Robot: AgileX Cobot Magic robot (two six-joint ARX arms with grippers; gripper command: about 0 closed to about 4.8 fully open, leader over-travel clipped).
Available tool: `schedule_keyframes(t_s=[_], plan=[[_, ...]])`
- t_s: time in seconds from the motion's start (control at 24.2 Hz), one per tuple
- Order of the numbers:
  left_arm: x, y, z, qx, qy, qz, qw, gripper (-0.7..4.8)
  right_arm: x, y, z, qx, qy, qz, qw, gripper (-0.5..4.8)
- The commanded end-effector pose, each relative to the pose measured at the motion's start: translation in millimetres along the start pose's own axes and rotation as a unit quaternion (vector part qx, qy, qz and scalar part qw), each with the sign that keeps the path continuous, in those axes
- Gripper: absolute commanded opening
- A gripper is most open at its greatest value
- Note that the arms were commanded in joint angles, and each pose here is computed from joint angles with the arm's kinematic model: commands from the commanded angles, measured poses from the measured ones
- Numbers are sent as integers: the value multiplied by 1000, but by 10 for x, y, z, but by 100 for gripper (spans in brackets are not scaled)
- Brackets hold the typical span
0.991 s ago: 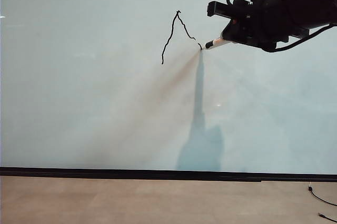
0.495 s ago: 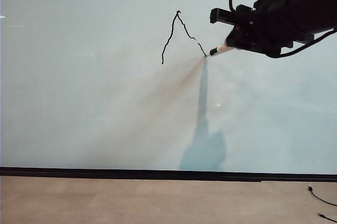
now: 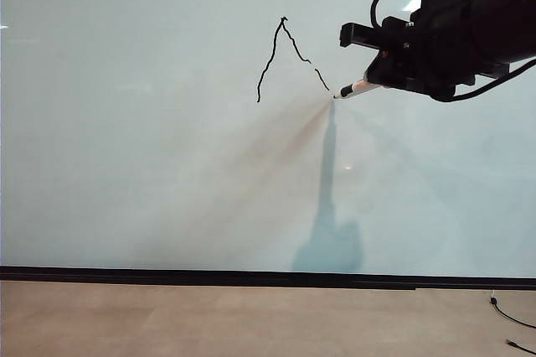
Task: Pick up the pen on the shelf to the right of the whiteboard and write the letter A.
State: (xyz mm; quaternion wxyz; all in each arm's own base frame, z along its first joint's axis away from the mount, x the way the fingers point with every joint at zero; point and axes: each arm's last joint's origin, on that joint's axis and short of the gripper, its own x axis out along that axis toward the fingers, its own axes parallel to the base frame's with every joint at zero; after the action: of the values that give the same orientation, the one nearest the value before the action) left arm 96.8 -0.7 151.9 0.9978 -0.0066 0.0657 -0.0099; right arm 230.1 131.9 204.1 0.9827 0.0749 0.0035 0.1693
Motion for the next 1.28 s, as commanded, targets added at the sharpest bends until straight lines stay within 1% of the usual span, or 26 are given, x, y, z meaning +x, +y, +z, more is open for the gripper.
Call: schedule_keyframes(t_s=[0.04, 0.21, 0.37, 0.5, 0.54, 0.62, 0.83, 1.03, 1.28], plan=[[-2, -2, 14, 2, -4, -2, 1000, -5, -2, 10, 58, 7, -22, 6, 1000, -5], [-2, -2, 15, 2, -4, -2, 1000, -4, -24, 69, 95, 8, -28, 51, 998, -5], [-2, -2, 15, 2, -4, -2, 1000, -5, -51, 196, 125, -8, -35, 84, 996, -5], [-2, -2, 15, 2, -4, -2, 1000, -4, -9, 253, 177, -34, -30, 125, 991, -5], [-2, -2, 14, 2, -4, -2, 1000, -5, 41, 280, 221, -54, -19, 136, 989, -5], [-2, -2, 15, 2, -4, -2, 1000, -5, 97, 312, 278, -79, -8, 148, 986, -5], [-2, -2, 15, 2, -4, -2, 1000, -5, 197, 365, 419, -120, 1, 155, 981, -5], [-2, -2, 15, 2, -4, -2, 1000, -5, 246, 379, 490, -133, 6, 149, 980, -5], [-2, -2, 15, 2, -4, -2, 1000, -4, 308, 366, 479, -136, 12, 136, 981, -5]])
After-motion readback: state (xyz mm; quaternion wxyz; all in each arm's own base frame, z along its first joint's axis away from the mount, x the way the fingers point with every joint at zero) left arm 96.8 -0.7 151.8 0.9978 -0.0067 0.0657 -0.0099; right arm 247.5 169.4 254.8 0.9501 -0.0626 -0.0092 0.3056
